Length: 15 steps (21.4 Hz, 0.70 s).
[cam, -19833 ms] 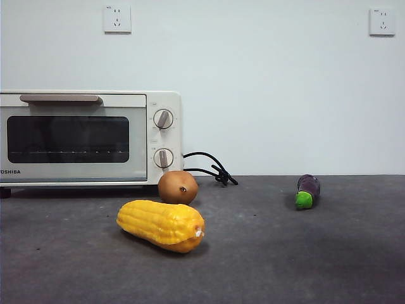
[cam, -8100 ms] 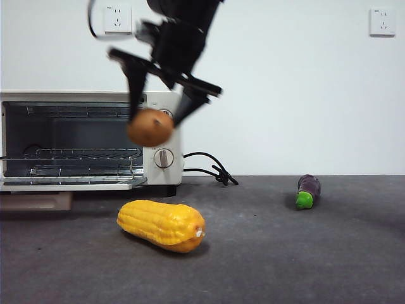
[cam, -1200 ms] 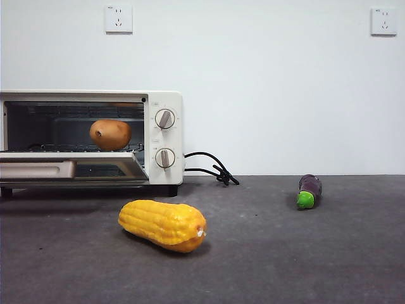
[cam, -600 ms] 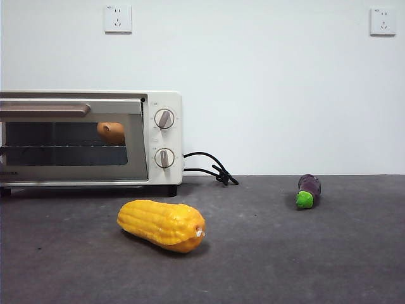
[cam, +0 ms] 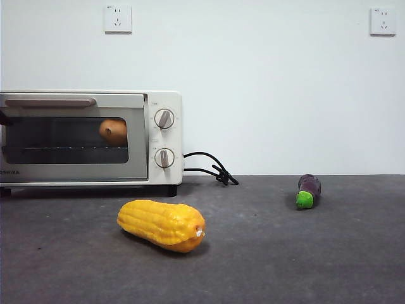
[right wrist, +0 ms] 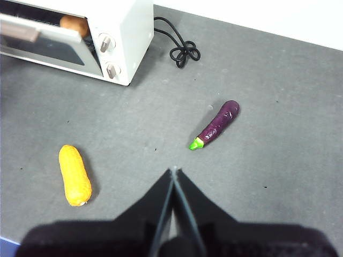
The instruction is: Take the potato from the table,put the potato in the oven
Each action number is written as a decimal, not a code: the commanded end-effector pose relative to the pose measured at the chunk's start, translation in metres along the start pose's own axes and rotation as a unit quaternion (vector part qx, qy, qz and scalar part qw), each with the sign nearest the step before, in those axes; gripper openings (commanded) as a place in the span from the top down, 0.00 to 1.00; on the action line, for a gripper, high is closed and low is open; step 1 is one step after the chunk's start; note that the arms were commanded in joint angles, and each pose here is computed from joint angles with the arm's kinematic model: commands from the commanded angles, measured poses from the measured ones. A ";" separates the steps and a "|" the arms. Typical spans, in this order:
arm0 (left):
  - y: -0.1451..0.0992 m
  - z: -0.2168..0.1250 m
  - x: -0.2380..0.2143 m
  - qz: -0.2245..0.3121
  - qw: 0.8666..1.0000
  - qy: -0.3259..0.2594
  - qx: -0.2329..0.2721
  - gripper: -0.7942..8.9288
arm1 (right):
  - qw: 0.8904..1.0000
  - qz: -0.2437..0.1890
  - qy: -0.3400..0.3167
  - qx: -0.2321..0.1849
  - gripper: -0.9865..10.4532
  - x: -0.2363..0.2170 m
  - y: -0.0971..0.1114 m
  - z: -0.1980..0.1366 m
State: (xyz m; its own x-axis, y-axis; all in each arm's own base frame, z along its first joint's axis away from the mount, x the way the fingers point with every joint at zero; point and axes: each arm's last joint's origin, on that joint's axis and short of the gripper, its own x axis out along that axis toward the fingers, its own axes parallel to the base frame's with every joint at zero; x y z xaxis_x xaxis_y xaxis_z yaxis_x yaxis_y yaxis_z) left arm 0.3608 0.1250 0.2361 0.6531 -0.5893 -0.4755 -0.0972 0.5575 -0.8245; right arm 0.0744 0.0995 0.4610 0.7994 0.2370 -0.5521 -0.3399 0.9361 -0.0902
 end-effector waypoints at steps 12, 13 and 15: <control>-0.033 -0.009 -0.001 -0.009 1.000 -0.002 0.028 0.93 | 1.000 -0.023 0.003 0.006 0.91 0.002 -0.001 -0.002; -0.041 -0.013 -0.004 -0.005 0.999 -0.001 0.043 0.93 | 1.000 -0.023 0.002 0.006 0.91 0.002 -0.001 -0.002; -0.059 -0.021 -0.012 0.005 0.997 -0.005 0.074 0.93 | 1.000 -0.023 0.002 0.006 0.91 0.002 -0.001 -0.002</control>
State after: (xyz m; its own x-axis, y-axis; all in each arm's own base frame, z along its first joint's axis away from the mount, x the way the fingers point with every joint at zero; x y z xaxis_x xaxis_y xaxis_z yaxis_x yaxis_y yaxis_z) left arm 0.3470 0.0905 0.2771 0.6538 -0.5812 -0.4845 -0.0616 0.5973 -0.7997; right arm 0.0748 0.0987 0.4614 0.8161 0.2105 -0.5381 -0.3051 0.9479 -0.0919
